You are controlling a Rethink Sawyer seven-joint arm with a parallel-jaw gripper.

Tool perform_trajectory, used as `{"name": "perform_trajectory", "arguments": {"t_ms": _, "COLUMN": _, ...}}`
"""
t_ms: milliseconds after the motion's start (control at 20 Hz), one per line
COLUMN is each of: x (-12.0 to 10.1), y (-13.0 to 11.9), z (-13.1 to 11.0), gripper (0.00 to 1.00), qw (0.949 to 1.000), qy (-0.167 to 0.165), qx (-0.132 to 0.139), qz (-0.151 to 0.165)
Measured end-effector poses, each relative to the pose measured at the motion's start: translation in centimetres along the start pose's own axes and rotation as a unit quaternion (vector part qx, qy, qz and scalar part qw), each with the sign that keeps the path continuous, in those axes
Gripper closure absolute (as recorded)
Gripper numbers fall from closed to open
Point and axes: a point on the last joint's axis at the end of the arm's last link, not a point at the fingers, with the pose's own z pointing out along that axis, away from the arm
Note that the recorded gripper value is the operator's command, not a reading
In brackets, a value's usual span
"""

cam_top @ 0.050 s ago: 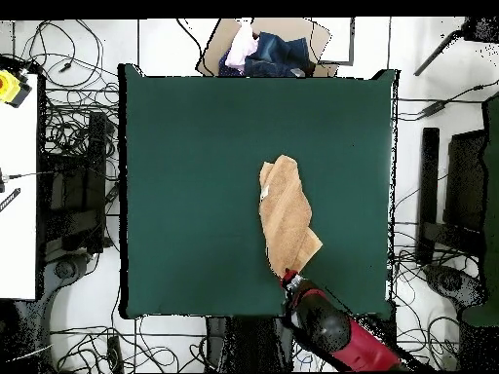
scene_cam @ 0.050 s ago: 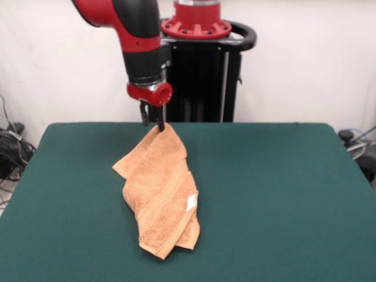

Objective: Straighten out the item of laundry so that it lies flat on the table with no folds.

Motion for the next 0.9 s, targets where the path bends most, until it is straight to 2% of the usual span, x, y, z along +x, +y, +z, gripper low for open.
{"name": "perform_trajectory", "arguments": {"t_ms": 250, "x": 0.1, "y": 1.6, "z": 0.4, "gripper": 0.00, "qw": 0.9999, "qy": 0.000, "qx": 0.010, "qz": -0.011}}
{"name": "perform_trajectory", "arguments": {"t_ms": 450, "x": -0.7, "y": 4.3, "z": 0.7, "gripper": 0.00, "qw": 0.9986, "qy": 0.013, "qx": 0.049, "qz": -0.018}}
{"name": "perform_trajectory", "arguments": {"t_ms": 700, "x": -3.0, "y": 8.5, "z": 0.7, "gripper": 0.00, "qw": 0.9957, "qy": 0.051, "qx": 0.072, "qz": -0.030}}
{"name": "perform_trajectory", "arguments": {"t_ms": 900, "x": -5.5, "y": 10.0, "z": 0.8, "gripper": 0.00, "qw": 0.9952, "qy": 0.062, "qx": 0.070, "qz": -0.030}}
